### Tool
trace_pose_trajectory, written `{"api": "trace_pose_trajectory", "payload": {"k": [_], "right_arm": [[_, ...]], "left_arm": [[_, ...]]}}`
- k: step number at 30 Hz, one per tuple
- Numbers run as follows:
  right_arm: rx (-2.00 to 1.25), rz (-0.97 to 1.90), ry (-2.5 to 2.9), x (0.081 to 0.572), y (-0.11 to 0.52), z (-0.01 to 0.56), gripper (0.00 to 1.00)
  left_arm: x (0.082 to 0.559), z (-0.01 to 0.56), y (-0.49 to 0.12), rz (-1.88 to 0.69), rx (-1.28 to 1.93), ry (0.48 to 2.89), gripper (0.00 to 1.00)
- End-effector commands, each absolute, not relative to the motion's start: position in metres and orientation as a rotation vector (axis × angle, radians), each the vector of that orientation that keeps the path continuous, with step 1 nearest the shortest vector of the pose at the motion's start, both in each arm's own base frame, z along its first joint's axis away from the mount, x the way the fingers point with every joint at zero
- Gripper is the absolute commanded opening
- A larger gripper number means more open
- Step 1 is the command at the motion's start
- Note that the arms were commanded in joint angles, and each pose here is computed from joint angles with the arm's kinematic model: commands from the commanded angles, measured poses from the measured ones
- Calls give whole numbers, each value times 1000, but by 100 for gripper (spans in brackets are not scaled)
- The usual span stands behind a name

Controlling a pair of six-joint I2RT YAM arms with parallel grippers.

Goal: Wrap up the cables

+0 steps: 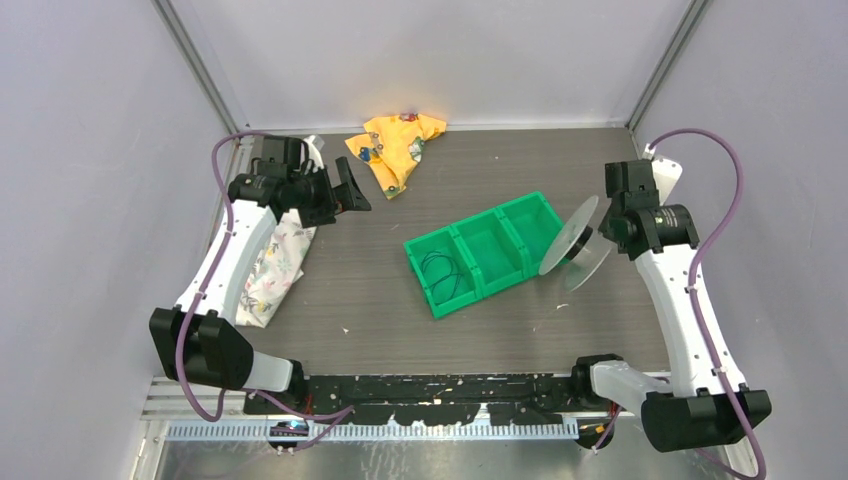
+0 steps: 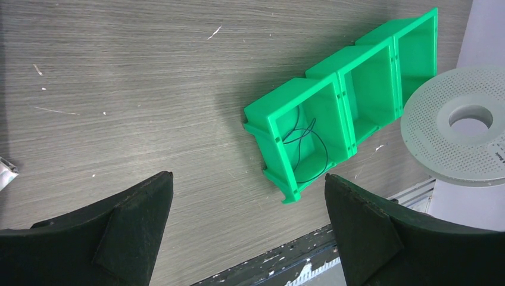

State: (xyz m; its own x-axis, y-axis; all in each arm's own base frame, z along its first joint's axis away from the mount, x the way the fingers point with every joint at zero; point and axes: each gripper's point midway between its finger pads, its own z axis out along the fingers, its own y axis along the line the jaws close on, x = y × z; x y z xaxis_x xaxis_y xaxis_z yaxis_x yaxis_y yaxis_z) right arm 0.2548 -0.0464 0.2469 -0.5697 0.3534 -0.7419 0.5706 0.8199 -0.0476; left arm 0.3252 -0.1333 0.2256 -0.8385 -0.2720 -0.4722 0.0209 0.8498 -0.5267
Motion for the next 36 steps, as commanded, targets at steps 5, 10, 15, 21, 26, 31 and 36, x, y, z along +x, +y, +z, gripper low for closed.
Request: {"api": "trace_pose_trajectory", "payload": {"k": [5, 10, 15, 21, 26, 31, 36], "right_arm": [[731, -454, 2104, 273, -71, 244, 1], [790, -553, 1995, 262, -90, 266, 0], [821, -443, 1910, 254, -84, 298, 0], [884, -673, 1800, 219, -116, 318, 1], [802, -715, 1808, 226, -118, 291, 1], [646, -537, 1909, 263, -91, 259, 1], [472, -248, 2009, 294, -46, 241, 1]], "left_arm": [[326, 252, -139, -751, -150, 2400, 100], [325, 252, -138, -743, -145, 2399, 100], [328, 249, -140, -753, -153, 2411, 100], [329, 249, -142, -756, -142, 2408, 99], [331, 246, -146, -769, -136, 2416, 99], [330, 250, -147, -767, -123, 2411, 99], [327, 249, -144, -749, -122, 2413, 99]]}}
